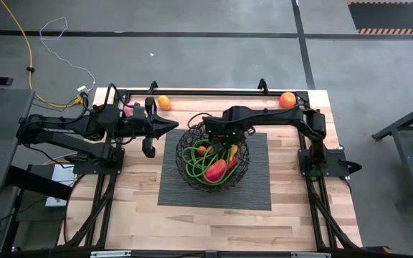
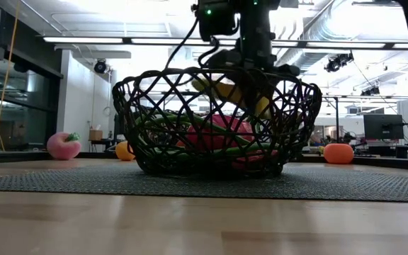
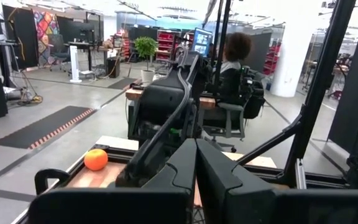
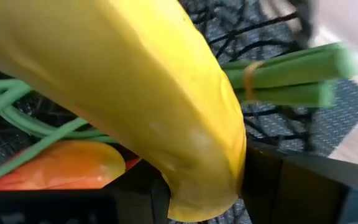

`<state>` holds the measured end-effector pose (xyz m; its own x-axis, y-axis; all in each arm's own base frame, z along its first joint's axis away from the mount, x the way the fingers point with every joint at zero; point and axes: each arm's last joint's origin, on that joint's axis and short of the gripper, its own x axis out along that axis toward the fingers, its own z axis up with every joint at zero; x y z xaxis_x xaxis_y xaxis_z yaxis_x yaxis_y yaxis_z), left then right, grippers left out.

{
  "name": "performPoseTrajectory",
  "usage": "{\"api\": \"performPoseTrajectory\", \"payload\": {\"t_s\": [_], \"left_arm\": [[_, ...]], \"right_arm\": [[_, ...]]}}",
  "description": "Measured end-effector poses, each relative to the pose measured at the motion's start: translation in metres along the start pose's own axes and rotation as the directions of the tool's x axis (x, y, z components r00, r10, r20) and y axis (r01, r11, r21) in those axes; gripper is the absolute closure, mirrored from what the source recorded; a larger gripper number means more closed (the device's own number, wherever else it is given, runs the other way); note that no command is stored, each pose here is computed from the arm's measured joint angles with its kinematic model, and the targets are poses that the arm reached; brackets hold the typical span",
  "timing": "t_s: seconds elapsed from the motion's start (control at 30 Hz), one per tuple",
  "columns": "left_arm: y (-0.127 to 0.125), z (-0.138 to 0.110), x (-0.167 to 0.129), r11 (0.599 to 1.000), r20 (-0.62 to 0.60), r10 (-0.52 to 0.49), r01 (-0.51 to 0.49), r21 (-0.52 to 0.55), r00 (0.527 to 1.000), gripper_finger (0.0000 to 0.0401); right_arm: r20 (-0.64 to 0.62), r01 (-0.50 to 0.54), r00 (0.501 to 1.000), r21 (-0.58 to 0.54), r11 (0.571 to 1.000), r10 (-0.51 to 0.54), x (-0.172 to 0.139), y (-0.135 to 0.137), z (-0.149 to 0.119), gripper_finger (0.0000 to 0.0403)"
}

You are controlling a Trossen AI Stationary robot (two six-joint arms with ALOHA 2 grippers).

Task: Build produce basket
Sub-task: Put the yellow banana into the black wire basket

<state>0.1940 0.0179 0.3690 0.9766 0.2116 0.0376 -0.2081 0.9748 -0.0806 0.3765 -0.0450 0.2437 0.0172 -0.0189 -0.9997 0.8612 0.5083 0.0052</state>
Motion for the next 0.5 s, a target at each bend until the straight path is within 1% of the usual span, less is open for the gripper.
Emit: {"api": "performPoseTrajectory", "payload": {"t_s": [0.13,0.2,0.4,0.5], "left_arm": [[0.0,-0.0005,0.0,1.0,-0.005,0.0,0.0,0.002,1.0,0.0401],[0.0,-0.0009,0.0,1.0,-0.009,-0.001,0.001,0.002,1.0,0.0401],[0.0001,-0.0029,-0.0001,1.0,-0.03,0.001,-0.001,0.006,1.0,0.0401],[0.0002,-0.0029,0.0,1.0,-0.03,0.002,-0.001,0.024,1.0,0.0401]], "right_arm": [[-0.024,0.015,1.0,-0.004,1.0,-0.015,0.0076,0.0026,0.0002,0.0256],[-0.034,0.026,0.999,-0.006,1.0,-0.026,0.0106,0.003,0.0003,0.0239],[-0.044,0.017,0.999,-0.007,1.0,-0.017,0.0116,0.0037,0.0005,0.0182],[-0.039,0.023,0.999,-0.007,1.0,-0.023,0.0116,0.0035,0.0005,0.0165]]}}
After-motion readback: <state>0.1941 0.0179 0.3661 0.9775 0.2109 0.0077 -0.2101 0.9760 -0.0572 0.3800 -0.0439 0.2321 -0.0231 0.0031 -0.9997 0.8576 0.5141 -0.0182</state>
